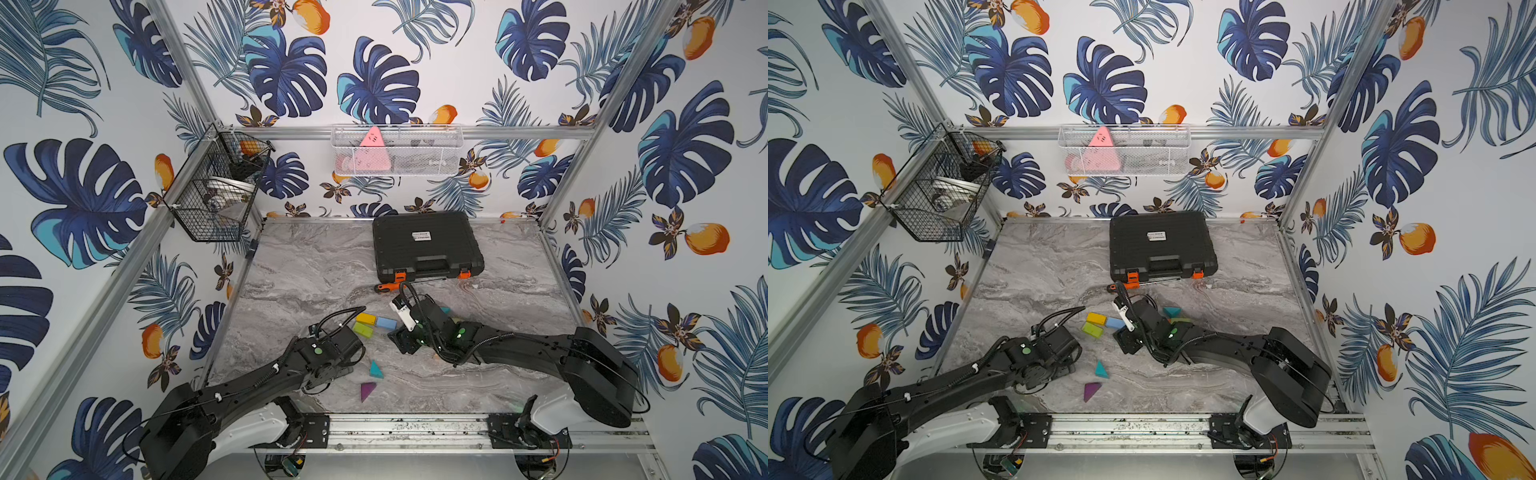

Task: Assemble a piece of candy with building blocks
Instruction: Pick up the building block from the center of the board.

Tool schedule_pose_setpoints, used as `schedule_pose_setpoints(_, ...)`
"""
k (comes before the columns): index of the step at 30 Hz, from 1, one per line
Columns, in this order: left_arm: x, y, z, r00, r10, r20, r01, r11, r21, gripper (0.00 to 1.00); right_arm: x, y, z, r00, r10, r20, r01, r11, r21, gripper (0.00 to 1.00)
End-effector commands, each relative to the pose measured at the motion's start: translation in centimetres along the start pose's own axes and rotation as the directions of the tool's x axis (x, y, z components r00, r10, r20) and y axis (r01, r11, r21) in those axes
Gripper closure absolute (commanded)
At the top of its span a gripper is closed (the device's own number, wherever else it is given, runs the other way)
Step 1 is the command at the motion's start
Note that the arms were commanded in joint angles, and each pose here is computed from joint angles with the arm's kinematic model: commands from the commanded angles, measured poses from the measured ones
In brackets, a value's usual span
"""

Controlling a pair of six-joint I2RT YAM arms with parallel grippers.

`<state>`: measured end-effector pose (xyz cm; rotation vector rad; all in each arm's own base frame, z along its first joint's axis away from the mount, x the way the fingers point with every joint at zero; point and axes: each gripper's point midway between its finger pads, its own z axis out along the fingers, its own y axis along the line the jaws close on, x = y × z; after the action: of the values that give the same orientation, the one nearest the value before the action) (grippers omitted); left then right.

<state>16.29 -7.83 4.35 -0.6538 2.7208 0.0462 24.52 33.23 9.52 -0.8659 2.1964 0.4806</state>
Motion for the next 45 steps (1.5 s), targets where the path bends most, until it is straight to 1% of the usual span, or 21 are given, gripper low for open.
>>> schedule_pose_setpoints(1,-0.8,0.8,-1.0,0.999,-0.007,0.032,0.008,0.999,-0.034,0.15,-0.7,0.2,0.0,1.0,0.003,0.025,-0.003,1.0,-0.005,0.27)
schedule_pose_setpoints(4,-0.7,1.0,-1.3,1.0,-0.012,0.027,0.013,0.999,-0.032,0.15,-0.7,0.1,0.1,1.0,0.003,0.021,-0.003,1.0,-0.003,0.27)
schedule_pose_setpoints(10,1.4,0.7,0.3,0.999,-0.013,-0.042,0.012,1.0,-0.014,0.16,-0.6,0.1,0.2,1.0,0.002,0.017,-0.002,1.0,0.0,0.27)
schedule_pose_setpoints(19,3.0,0.2,1.6,0.997,0.013,-0.071,-0.013,1.0,-0.002,0.2,-0.3,0.0,0.6,1.0,0.003,0.003,-0.003,1.0,0.004,0.27)
schedule_pose_setpoints(26,2.8,0.2,2.3,0.998,0.037,-0.05,-0.039,0.998,-0.039,0.21,-0.2,-0.1,0.7,1.0,0.003,-0.002,-0.003,1.0,0.01,0.27)
schedule_pose_setpoints(28,2.8,0.3,2.6,0.998,0.041,-0.045,-0.043,0.998,-0.048,0.25,-0.2,0.0,0.7,1.0,0.005,-0.003,-0.005,1.0,0.009,0.27)
schedule_pose_setpoints(30,2.9,0.6,3.0,0.998,0.036,-0.042,-0.038,0.997,-0.062,0.27,-0.1,0.0,0.8,1.0,0.004,-0.006,-0.004,1.0,0.007,0.27)
schedule_pose_setpoints(33,2.9,1.2,3.4,0.999,0.033,-0.03,-0.036,0.996,-0.083,0.28,0.2,0.1,0.9,1.0,0.009,-0.016,-0.009,1.0,0.004,0.27)
schedule_pose_setpoints(38,2.9,1.2,3.6,0.999,0.036,-0.023,-0.038,0.996,-0.078,0.29,0.0,-0.1,0.8,1.0,0.016,-0.006,-0.016,1.0,0.011,0.27)
schedule_pose_setpoints(42,2.6,0.8,3.3,0.998,0.056,-0.013,-0.056,0.997,-0.057,0.41,-0.3,-0.9,0.3,0.999,0.024,0.023,-0.025,0.998,0.05,0.27)
schedule_pose_setpoints(43,2.4,0.6,3.1,0.998,0.065,-0.008,-0.065,0.997,-0.051,0.46,-0.4,-1.1,0.2,0.999,0.027,0.03,-0.029,0.998,0.062,0.27)
schedule_pose_setpoints(45,2.2,0.4,2.8,0.997,0.079,-0.001,-0.079,0.996,-0.042,0.5,-0.4,-1.8,-0.1,0.998,0.038,0.045,-0.042,0.995,0.085,0.27)
